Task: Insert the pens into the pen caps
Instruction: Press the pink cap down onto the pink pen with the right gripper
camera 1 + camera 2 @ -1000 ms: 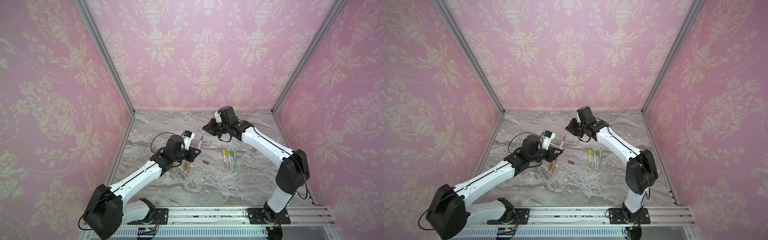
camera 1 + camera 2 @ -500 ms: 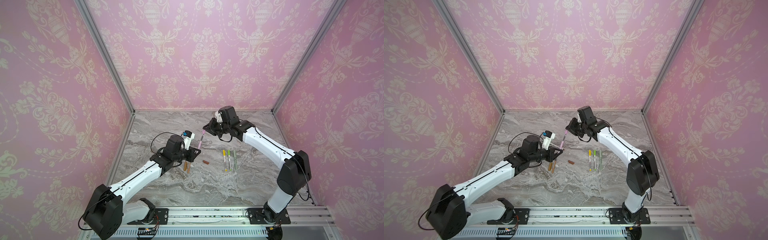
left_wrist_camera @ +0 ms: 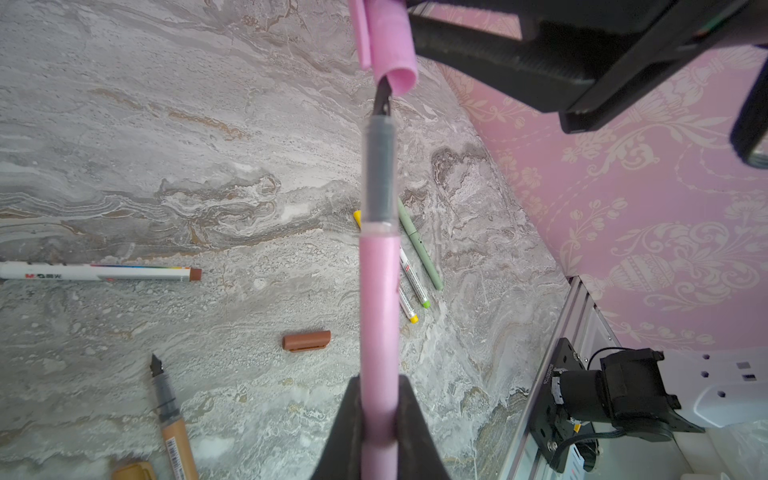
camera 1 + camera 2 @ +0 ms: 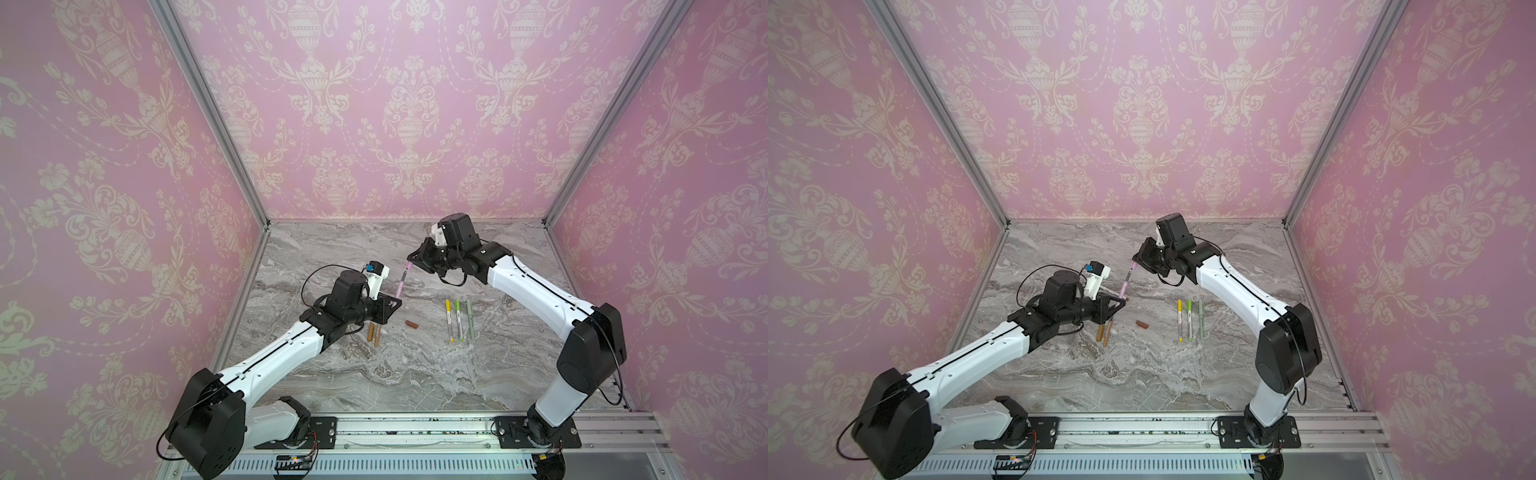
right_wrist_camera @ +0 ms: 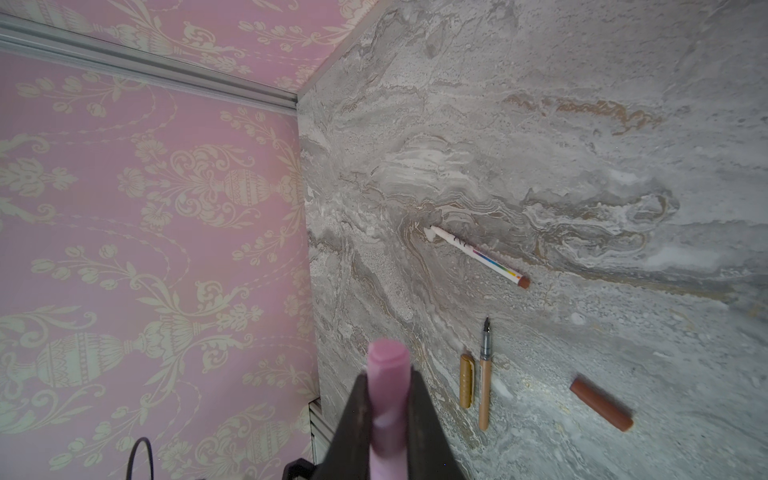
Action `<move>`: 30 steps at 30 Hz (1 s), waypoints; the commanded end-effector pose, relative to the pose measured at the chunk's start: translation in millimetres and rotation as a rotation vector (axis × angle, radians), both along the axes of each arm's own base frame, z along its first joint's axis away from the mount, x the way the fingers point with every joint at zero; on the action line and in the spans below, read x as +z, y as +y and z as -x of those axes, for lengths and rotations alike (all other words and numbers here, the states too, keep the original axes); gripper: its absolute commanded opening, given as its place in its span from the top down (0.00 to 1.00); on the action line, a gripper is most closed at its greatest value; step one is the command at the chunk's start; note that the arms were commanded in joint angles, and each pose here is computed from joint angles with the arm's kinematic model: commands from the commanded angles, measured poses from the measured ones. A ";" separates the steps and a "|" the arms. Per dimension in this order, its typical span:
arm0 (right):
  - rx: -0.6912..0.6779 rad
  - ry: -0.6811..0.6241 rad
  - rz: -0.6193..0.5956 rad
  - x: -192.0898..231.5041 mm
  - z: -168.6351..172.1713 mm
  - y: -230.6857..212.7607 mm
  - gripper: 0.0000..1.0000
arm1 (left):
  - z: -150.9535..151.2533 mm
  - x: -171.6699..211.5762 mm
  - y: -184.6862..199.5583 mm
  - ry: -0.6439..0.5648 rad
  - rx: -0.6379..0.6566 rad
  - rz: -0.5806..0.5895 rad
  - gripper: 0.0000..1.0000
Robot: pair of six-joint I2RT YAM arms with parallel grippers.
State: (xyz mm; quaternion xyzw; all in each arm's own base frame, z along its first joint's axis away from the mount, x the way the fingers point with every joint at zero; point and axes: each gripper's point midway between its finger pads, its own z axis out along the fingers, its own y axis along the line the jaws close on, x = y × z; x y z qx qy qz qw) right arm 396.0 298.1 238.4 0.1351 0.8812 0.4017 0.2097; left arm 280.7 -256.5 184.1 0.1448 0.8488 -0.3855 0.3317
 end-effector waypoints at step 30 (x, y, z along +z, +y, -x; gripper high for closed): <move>0.186 -0.015 0.174 -26.7 54.1 24.8 1.00 | -13.0 41.3 1.7 -0.097 0.066 0.057 1.00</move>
